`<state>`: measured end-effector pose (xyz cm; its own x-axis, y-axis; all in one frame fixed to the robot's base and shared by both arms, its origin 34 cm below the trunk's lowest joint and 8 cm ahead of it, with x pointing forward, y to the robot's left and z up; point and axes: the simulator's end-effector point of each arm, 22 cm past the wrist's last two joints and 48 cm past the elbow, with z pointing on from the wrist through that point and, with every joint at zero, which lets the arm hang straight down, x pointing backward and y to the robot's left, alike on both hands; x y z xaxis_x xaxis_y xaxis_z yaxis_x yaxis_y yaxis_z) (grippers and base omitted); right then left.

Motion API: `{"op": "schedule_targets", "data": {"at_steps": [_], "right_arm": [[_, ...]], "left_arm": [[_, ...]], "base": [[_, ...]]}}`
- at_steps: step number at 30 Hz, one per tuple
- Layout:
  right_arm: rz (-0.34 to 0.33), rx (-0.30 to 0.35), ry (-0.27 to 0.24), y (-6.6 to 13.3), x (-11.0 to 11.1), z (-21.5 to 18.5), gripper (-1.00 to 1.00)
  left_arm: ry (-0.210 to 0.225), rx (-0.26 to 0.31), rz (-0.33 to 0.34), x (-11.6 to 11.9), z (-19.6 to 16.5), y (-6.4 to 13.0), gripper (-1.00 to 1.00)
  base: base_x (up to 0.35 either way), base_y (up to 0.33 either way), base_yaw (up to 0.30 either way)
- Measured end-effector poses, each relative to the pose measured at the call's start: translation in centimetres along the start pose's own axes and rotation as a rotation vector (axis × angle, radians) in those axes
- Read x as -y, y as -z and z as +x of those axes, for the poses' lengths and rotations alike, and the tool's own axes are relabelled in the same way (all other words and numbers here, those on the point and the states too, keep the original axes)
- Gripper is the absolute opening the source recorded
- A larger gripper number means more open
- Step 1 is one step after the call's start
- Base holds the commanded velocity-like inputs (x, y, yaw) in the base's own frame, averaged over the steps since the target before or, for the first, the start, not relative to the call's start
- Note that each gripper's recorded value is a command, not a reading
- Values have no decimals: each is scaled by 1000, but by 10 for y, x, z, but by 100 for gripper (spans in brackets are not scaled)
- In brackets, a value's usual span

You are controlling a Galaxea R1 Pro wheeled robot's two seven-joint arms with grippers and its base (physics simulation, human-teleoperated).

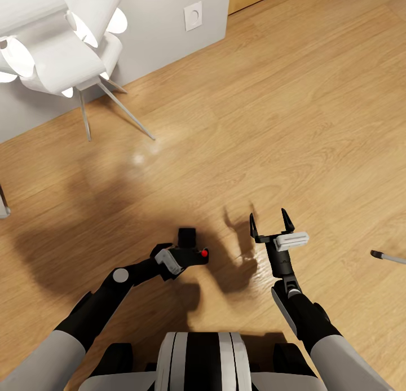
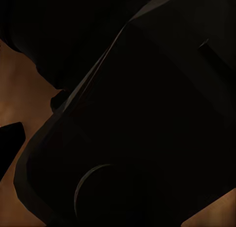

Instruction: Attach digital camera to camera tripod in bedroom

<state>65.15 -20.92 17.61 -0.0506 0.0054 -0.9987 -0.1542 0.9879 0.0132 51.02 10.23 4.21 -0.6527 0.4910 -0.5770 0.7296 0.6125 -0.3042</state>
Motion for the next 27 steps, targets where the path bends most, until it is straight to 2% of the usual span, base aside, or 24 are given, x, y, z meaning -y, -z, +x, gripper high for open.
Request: {"op": "schedule_targets", "data": {"at_steps": [14, 15, 27], "right_arm": [[0, 0, 0, 0, 0, 0, 100], [0, 0, 0, 0, 0, 0, 100], [0, 0, 0, 0, 0, 0, 100]], "left_arm": [[3, 10, 3, 3, -5, -3, 100], [3, 11, 3, 3, -6, -3, -100], [8, 17, 5, 5, -9, -4, -100]], "base": [[0, 0, 0], [0, 0, 0], [0, 0, 0]]}}
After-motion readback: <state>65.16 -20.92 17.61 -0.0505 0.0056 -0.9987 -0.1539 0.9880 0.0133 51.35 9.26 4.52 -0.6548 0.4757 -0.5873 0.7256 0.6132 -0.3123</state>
